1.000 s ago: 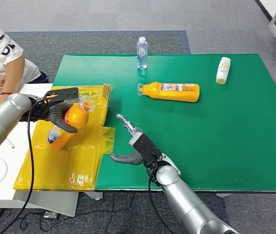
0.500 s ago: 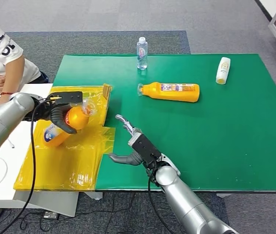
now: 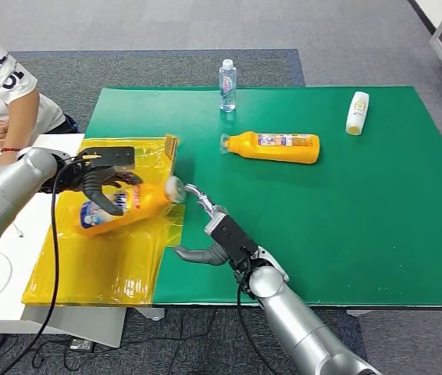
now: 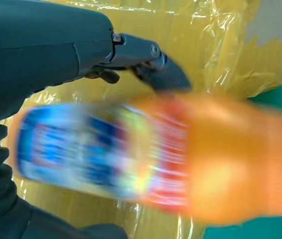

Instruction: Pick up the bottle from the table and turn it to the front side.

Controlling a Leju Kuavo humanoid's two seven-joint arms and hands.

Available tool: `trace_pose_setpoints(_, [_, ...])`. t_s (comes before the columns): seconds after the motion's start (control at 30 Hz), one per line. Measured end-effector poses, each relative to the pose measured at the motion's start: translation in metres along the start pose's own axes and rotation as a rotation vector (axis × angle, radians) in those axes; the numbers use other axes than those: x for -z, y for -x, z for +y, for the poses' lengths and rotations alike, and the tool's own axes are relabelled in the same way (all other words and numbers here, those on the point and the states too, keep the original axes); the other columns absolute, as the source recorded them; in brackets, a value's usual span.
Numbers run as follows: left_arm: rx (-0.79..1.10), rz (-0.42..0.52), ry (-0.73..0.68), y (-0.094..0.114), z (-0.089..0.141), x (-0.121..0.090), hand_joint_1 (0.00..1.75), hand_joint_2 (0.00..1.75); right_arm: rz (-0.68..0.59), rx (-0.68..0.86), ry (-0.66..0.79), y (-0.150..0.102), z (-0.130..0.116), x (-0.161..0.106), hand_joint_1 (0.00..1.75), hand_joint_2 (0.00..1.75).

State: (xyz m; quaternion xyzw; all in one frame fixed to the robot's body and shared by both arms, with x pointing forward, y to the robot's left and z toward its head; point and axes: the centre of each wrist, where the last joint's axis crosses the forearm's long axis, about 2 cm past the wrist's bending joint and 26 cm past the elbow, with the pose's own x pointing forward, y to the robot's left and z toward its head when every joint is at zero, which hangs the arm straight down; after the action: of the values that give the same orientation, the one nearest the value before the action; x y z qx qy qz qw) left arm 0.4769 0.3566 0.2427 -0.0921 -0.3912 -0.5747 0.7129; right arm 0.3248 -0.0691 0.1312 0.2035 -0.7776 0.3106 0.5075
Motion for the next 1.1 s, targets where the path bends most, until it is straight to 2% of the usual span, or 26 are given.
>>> trace_pose_setpoints(0.27, [0.016, -0.043, -0.026, -0.004, 0.007, -0.006, 0.00, 1.75, 0.001, -0.004, 0.003, 0.000, 0.000, 0.000, 0.00, 1.75])
trace_pose_setpoints(0.6, [0.044, -0.091, -0.095, 0.000, 0.013, -0.016, 0.00, 1.75, 0.011, -0.017, 0.013, 0.001, -0.001, -0.001, 0.00, 1.75])
trace_pose_setpoints(0.67, [0.067, -0.148, -0.168, 0.002, 0.013, -0.015, 0.00, 1.75, 0.014, -0.006, 0.029, 0.001, -0.002, -0.002, 0.00, 1.75])
trace_pose_setpoints(0.77, [0.110, -0.296, -0.315, 0.005, 0.010, -0.010, 0.00, 1.75, 0.009, 0.054, 0.060, 0.003, -0.011, -0.007, 0.00, 1.75])
trace_pose_setpoints(0.93, [0.122, -0.397, -0.380, 0.014, -0.005, 0.002, 0.00, 1.75, -0.010, 0.084, 0.110, 0.004, -0.027, -0.016, 0.00, 1.75])
trace_pose_setpoints(1.03, [0.153, -0.489, -0.441, 0.020, -0.028, 0.016, 0.00, 1.75, -0.048, 0.101, 0.162, 0.001, -0.044, -0.025, 0.00, 1.75])
trace_pose_setpoints(1.1, [0.154, -0.559, -0.458, 0.025, -0.057, 0.029, 0.00, 1.75, -0.084, 0.101, 0.203, -0.004, -0.064, -0.036, 0.00, 1.75])
